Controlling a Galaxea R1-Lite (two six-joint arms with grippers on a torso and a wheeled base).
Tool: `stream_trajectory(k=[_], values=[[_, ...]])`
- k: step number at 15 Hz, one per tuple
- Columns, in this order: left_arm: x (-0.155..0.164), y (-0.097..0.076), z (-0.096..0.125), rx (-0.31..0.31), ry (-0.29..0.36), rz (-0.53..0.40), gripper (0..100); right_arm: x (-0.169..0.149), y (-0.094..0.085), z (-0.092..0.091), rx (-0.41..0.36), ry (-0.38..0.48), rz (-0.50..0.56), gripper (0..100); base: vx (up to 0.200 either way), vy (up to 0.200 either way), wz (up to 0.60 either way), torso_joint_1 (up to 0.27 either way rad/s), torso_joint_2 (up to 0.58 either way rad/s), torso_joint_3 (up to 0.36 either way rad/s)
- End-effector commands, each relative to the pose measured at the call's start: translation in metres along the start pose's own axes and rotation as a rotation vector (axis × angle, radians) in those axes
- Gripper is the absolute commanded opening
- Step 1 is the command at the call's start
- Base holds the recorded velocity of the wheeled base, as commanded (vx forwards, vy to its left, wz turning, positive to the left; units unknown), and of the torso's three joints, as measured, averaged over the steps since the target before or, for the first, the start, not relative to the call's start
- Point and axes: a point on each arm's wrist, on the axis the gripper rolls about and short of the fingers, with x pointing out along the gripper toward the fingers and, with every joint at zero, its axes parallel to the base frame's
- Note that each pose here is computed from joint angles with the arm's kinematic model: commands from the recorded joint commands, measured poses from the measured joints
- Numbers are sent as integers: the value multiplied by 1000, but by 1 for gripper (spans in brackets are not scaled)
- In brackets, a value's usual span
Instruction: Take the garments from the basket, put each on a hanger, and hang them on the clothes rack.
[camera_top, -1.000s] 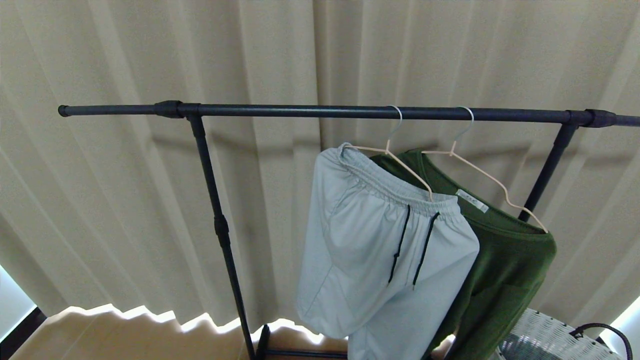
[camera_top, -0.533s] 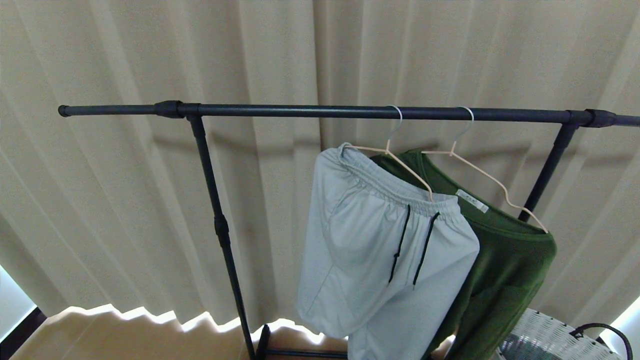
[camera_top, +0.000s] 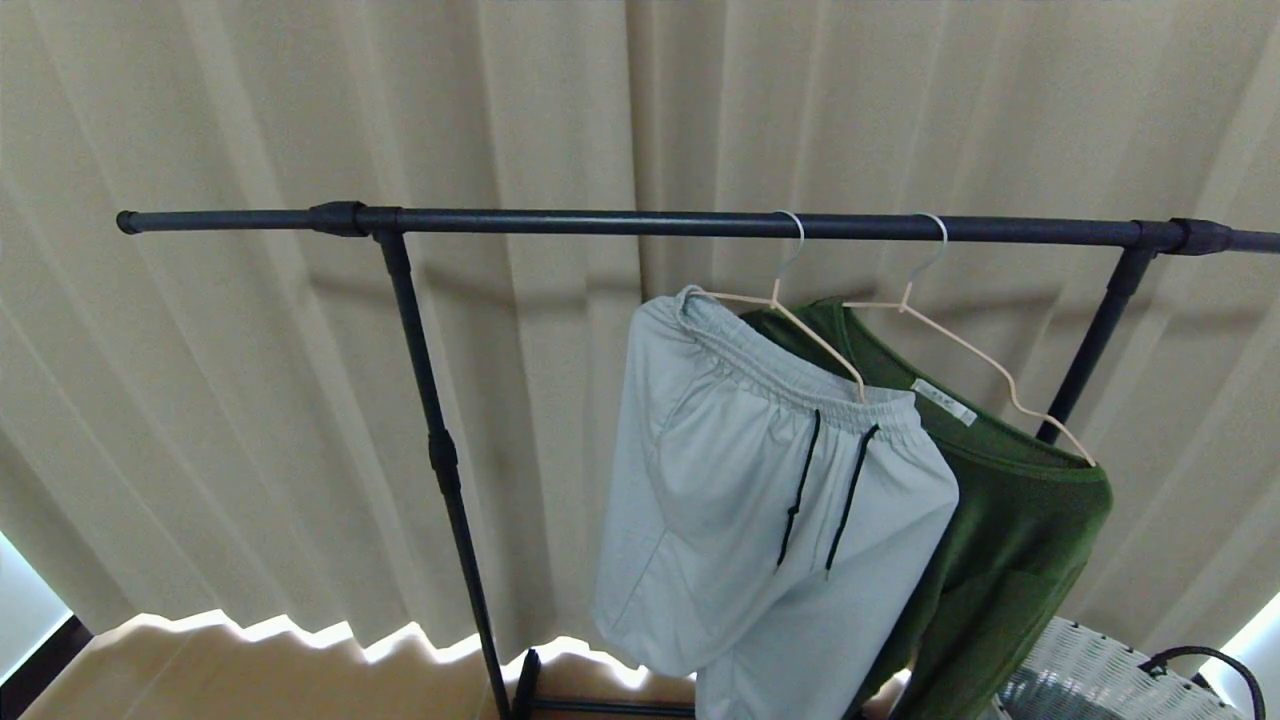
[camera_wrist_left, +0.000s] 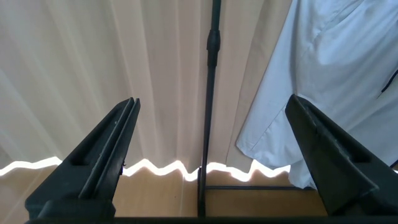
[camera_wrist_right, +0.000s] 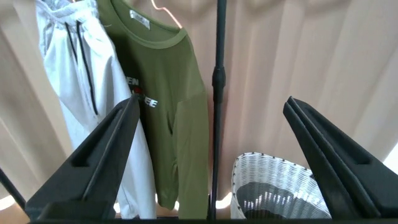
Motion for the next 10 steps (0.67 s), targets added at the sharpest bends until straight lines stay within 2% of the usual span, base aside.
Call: stream_trajectory(k=[1, 10], values=[[0, 0, 0, 0, -1, 0, 100, 0, 0, 0, -2, 2, 1, 100, 0, 0, 0, 0, 0, 0], [0, 0, 0, 5, -1, -4, 100, 0, 0, 0, -10, 6, 6, 100, 0, 0, 0, 0, 0, 0]])
